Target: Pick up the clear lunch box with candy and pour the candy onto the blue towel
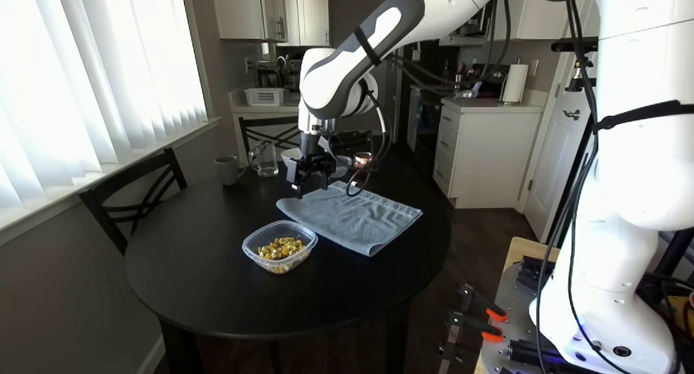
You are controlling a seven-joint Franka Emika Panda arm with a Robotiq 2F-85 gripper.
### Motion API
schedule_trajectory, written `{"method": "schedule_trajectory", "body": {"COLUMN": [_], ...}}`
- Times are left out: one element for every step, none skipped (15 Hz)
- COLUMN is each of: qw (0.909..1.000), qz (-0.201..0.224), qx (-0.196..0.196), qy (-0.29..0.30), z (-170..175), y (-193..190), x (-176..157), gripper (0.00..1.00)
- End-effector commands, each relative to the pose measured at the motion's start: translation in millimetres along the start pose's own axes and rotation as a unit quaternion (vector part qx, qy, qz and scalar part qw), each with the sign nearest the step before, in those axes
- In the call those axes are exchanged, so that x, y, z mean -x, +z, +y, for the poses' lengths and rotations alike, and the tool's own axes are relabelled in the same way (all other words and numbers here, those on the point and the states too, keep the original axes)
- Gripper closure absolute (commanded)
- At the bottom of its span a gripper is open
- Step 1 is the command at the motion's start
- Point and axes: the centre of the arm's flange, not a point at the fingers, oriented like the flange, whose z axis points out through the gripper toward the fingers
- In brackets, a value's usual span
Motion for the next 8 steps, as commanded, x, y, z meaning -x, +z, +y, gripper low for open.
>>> {"method": "schedule_trajectory", "body": {"qw": [0.9991, 0.9985, 0.998, 0.9975, 0.997, 0.9964, 0.9959, 0.9956], "qz": [0.014, 0.013, 0.012, 0.008, 0.003, -0.001, -0.006, -0.011], "qx": [0.016, 0.026, 0.035, 0.043, 0.053, 0.062, 0.069, 0.074], "qy": [0.038, 0.046, 0.051, 0.055, 0.056, 0.057, 0.058, 0.058], "z": [-21, -22, -22, -20, -17, -14, -10, -7], "y": [32, 41, 49, 58, 67, 75, 83, 89], "x": [-34, -39, -44, -47, -51, -54, -56, -59], "gripper": [0.0, 0.0, 0.0, 0.0, 0.0, 0.0, 0.0, 0.0]}}
